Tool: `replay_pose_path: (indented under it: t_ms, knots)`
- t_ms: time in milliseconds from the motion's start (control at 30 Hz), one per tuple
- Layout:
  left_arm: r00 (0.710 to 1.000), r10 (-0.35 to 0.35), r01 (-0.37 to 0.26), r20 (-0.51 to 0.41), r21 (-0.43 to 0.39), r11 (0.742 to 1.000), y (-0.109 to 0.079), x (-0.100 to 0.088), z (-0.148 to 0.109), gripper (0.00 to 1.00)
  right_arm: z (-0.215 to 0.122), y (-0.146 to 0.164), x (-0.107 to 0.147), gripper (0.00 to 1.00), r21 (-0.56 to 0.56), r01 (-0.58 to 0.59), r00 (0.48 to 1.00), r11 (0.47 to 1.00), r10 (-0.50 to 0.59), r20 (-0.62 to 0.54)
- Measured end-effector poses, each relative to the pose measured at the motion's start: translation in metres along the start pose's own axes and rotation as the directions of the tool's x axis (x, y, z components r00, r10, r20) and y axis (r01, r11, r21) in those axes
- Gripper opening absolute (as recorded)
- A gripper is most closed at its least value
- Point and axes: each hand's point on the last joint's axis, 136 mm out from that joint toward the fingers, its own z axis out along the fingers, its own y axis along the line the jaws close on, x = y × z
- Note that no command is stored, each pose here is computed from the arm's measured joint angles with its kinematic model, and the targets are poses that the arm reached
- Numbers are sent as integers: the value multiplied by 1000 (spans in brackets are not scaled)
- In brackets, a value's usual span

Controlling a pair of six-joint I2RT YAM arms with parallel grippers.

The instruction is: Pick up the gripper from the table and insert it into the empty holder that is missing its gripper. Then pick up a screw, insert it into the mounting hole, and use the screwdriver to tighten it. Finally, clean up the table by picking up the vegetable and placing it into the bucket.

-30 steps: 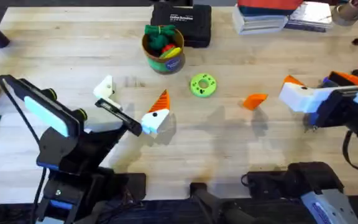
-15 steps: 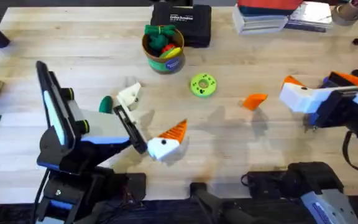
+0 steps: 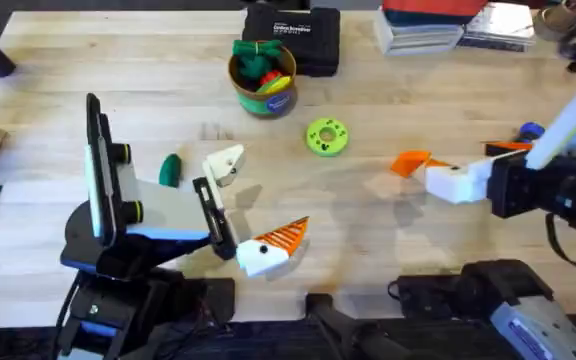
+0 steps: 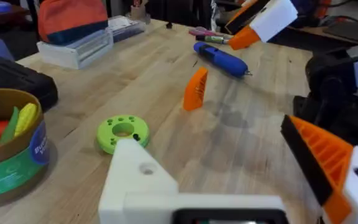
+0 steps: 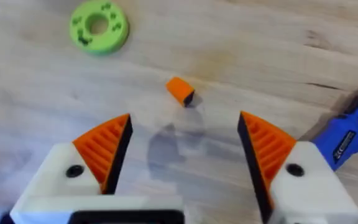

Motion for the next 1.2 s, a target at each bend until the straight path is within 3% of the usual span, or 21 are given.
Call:
replay_pose_path:
  t_ms: [133, 167, 367, 500, 733, 833, 967, 1133, 1200]
  knots:
    - [1000, 0, 0, 0, 3, 1000, 0, 0, 0, 985, 8, 4, -3, 994, -32, 137, 986, 990, -139, -95]
    - [1000, 0, 0, 0, 3, 1000, -1, 0, 0, 985, 23, 6, -21, 994, -48, 245, 963, 968, -248, -104]
    - [1000, 0, 0, 0, 3, 1000, -1, 0, 0, 985, 39, 5, -15, 994, -86, 317, 930, 945, -327, -170]
    - [1000, 0, 0, 0, 3, 1000, -1, 0, 0, 985, 54, 4, 4, 994, -161, 392, 861, 906, -423, -282]
    - [1000, 0, 0, 0, 4, 1000, -1, 0, 0, 985, 80, -3, 26, 983, -239, 423, 770, 874, -486, -413]
    - [1000, 0, 0, 0, 4, 1000, -1, 0, 0, 985, 88, -4, 26, 892, -247, 442, 752, 862, -506, -422]
    - [1000, 0, 0, 0, 4, 1000, -1, 0, 0, 985, 90, 0, 20, 664, -250, 478, 743, 842, -539, -397]
    - [1000, 0, 0, 0, 4, 1000, -1, 0, 0, 985, 92, 1, 15, 485, -247, 498, 740, 831, -556, -379]
    - [1000, 0, 0, 0, 4, 1000, -1, 0, 0, 985, 92, 1, 15, 475, -247, 498, 739, 831, -556, -380]
